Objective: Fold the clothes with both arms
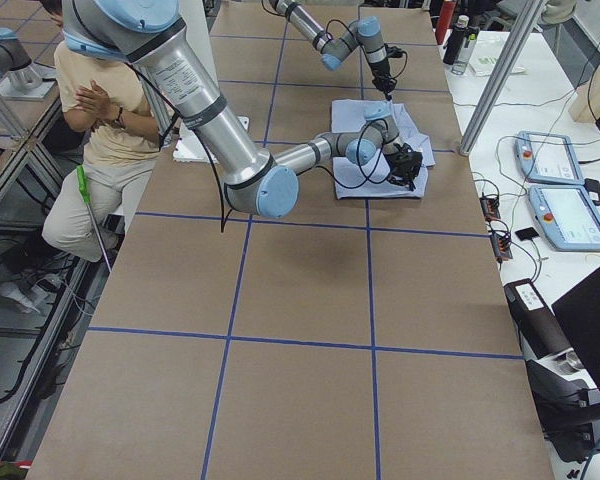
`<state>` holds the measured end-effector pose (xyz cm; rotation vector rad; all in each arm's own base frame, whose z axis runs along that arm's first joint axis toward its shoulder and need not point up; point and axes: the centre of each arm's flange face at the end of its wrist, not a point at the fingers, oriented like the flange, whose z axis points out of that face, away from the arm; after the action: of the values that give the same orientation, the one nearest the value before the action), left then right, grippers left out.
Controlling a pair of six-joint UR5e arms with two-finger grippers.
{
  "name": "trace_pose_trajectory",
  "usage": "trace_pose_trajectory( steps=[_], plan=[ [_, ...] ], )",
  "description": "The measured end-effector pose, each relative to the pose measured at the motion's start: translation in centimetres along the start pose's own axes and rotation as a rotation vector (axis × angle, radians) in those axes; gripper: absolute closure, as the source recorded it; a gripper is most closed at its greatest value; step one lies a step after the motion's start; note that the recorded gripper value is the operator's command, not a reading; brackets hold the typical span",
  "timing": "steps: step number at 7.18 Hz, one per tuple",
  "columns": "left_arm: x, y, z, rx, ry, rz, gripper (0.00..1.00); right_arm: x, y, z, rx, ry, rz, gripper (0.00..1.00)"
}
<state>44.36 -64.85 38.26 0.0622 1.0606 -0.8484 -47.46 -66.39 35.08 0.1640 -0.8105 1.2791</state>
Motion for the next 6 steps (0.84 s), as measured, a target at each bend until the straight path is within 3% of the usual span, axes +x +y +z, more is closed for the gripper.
trace_pose_trajectory(
  steps=[4, 5, 6],
  plan=[
    [-1.0, -0.5, 0.1, 0.001, 0.006, 0.031, 0.47, -0.9, 0.3, -0.3, 0.004, -0.010, 0.002, 0.27],
    [-1.3, -0.7, -0.1, -0.002, 0.024, 0.037, 0.46, -1.4, -0.2, -0.6, 0.006, -0.018, 0.010, 0.17],
    [-1.5, -0.9, -0.4, -0.006, 0.047, 0.044, 0.46, -1.9, -1.0, -1.5, 0.002, -0.032, 0.023, 0.15]
  ],
)
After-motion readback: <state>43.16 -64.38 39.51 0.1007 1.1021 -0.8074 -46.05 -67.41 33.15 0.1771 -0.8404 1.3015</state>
